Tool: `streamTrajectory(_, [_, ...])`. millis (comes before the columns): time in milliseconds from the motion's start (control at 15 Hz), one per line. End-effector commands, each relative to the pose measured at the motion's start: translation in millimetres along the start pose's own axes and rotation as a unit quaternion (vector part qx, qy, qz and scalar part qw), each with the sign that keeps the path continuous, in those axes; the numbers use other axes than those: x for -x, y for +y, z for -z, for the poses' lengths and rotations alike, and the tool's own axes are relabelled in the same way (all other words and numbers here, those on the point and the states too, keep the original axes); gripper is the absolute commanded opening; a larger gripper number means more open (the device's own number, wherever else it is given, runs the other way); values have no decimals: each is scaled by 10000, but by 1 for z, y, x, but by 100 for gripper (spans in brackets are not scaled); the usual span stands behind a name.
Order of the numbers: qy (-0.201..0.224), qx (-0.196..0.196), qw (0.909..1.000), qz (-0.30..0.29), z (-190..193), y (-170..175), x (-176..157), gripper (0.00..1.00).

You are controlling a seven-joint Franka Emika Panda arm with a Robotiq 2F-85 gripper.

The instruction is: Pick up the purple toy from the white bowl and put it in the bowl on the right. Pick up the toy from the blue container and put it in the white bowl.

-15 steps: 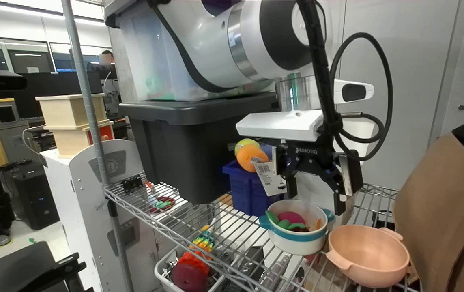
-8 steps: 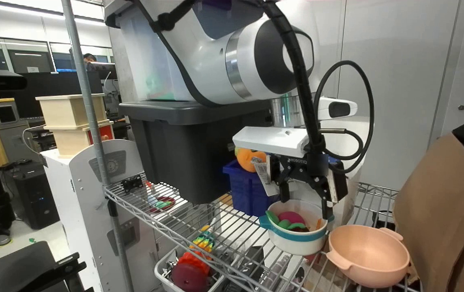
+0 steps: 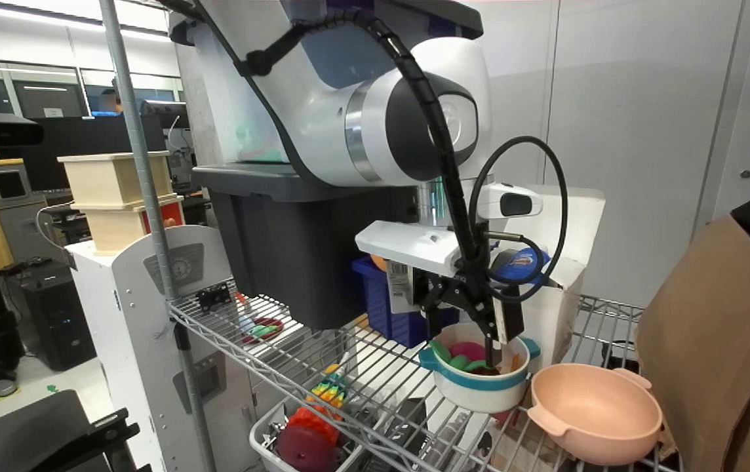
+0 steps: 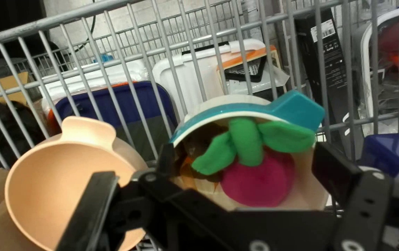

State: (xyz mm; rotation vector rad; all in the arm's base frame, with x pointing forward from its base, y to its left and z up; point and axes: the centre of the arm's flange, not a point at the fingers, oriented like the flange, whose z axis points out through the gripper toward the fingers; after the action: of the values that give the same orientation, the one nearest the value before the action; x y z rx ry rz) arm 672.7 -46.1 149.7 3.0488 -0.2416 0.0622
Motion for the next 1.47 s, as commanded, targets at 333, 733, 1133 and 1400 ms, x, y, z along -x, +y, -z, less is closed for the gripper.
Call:
streamTrajectory(333, [-8, -78, 9999, -69, -20, -3, -10, 100])
streamTrajectory(733, [62, -72, 9998, -190, -21, 5, -28, 100])
streamTrajectory(1133, [88, -138, 9996, -249, -19, 10, -32, 100])
streamTrajectory(1400, [75, -194, 9995, -227, -13, 8, -28, 100])
